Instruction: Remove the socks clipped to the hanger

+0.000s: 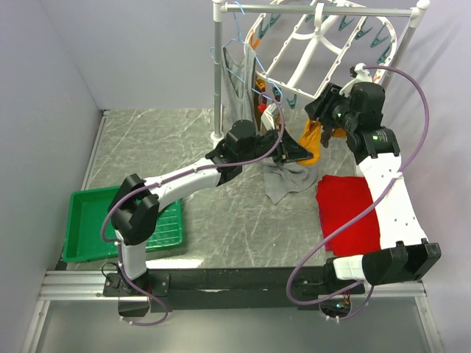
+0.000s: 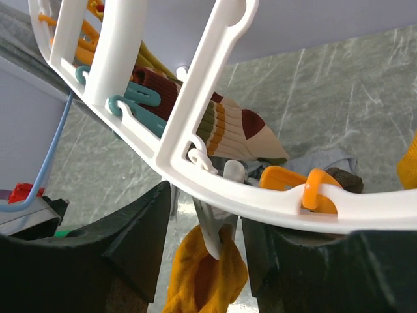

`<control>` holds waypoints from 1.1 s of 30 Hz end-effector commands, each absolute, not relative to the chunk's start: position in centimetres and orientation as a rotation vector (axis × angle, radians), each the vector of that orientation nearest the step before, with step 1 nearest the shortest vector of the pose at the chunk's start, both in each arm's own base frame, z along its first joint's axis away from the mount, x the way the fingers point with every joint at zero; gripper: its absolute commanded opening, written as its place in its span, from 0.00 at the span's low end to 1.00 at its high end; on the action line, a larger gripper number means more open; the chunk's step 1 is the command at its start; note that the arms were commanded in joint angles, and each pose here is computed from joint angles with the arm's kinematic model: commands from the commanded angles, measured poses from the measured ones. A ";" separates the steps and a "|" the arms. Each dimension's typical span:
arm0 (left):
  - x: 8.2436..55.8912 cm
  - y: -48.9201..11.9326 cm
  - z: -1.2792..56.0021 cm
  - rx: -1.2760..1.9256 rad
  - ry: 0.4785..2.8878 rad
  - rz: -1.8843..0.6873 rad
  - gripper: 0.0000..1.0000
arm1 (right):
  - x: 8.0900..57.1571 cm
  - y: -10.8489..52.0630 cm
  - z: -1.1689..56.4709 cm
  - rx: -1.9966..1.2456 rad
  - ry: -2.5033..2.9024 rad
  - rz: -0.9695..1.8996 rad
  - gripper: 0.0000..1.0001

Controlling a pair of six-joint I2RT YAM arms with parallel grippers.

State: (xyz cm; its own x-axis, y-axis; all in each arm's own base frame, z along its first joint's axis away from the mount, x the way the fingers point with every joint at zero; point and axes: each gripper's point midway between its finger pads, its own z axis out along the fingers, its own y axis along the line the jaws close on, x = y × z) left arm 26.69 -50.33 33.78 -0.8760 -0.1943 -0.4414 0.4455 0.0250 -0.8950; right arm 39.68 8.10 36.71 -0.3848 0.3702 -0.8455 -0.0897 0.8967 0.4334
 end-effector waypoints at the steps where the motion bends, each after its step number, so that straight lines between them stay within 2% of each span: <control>1: 24.8 -49.3 37.9 0.315 1.756 -1.959 0.07 | 40.2 8.2 38.9 0.194 1.819 0.529 0.52; 4: 24.6 -49.3 37.8 0.315 1.758 -1.960 0.07 | 40.2 7.9 38.9 0.211 1.818 0.524 0.47; 10: 24.4 -49.3 36.9 0.307 1.783 -1.964 0.07 | 40.2 7.7 38.7 0.244 1.812 0.521 0.26; 13: 23.9 -49.3 36.1 0.305 1.806 -1.961 0.06 | 40.4 7.4 38.6 0.256 1.818 0.508 0.10; 14: 23.7 -49.3 35.8 0.306 1.814 -1.961 0.06 | 40.4 7.4 38.5 0.259 1.822 0.505 0.00; 20: 22.1 -48.2 33.7 0.331 1.883 -1.917 0.04 | 40.3 7.5 38.1 0.250 1.842 0.503 0.00; 21: 21.8 -47.6 31.8 0.319 1.962 -1.874 0.04 | 40.2 7.5 38.0 0.251 1.848 0.500 0.00; 25: 21.0 -43.7 28.8 0.348 2.096 -1.588 0.02 | 40.0 7.1 37.7 0.256 1.879 0.470 0.09; 29: 21.8 -37.5 25.4 0.184 2.224 -1.217 0.01 | 40.0 6.9 37.3 0.256 1.901 0.448 0.12; 33: 20.2 -31.0 24.2 0.022 2.253 -1.058 0.01 | 39.6 6.7 37.7 0.255 1.890 0.442 0.16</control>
State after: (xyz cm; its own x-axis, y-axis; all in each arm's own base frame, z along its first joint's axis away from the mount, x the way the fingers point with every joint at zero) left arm 20.35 -37.75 27.24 -0.8412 -0.1853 -0.5080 0.3760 0.4749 -0.7957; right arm 39.89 7.36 36.08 -0.3890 0.3964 -0.8316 -0.0360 0.8955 0.4437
